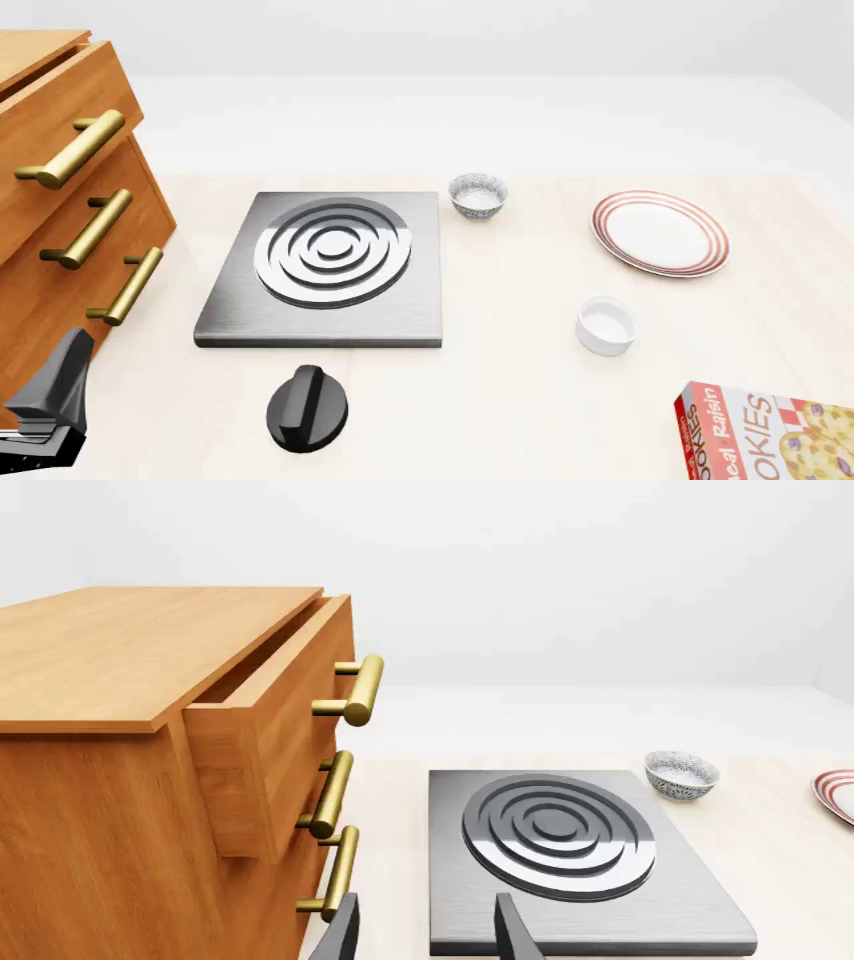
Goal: Pick the akita bowl next to the cookies box and place it on the plate.
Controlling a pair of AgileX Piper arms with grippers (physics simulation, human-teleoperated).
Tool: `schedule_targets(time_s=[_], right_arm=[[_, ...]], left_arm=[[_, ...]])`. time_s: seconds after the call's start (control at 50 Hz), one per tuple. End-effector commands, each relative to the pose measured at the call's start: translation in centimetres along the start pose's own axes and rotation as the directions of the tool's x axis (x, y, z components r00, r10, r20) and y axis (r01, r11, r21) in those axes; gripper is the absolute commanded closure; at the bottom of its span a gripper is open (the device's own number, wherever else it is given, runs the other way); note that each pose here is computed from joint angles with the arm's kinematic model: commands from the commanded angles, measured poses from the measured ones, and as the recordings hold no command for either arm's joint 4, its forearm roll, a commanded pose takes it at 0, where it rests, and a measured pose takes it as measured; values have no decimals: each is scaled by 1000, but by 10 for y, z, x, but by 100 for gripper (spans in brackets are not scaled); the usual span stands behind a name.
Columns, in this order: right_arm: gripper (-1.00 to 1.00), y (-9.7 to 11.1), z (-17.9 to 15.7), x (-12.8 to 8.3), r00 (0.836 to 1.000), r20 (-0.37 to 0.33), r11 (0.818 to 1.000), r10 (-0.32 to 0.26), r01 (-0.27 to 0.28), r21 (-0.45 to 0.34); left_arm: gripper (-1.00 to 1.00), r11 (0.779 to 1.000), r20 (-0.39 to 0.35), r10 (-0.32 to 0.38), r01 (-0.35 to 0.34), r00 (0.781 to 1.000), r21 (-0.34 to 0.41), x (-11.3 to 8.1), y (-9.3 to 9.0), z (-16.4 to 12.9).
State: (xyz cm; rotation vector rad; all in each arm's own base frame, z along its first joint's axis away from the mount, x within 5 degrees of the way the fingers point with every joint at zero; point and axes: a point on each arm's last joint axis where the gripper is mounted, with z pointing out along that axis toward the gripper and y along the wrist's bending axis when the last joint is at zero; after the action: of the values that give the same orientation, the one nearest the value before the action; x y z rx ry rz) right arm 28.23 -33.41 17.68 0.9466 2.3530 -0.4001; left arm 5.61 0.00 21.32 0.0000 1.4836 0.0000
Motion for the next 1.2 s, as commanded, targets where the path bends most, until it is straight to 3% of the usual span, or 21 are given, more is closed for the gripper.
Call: schedule_targets(time_s=[0.02, 0.46, 1.2], right_arm=[[100, 10, -21, -9, 1000, 25, 1000, 9, -8, -13], [100, 33, -64, -21, 997, 72, 999, 10, -6, -48], [100, 96, -117, -35, 990, 132, 985, -59, 79, -153]], left_arm=[[-100, 1000, 0, 0, 0, 1000, 0, 0, 0, 0], [-100, 1000, 0, 0, 0, 1000, 0, 0, 0, 0], [-100, 1000, 0, 0, 0, 1000, 0, 0, 0, 0]])
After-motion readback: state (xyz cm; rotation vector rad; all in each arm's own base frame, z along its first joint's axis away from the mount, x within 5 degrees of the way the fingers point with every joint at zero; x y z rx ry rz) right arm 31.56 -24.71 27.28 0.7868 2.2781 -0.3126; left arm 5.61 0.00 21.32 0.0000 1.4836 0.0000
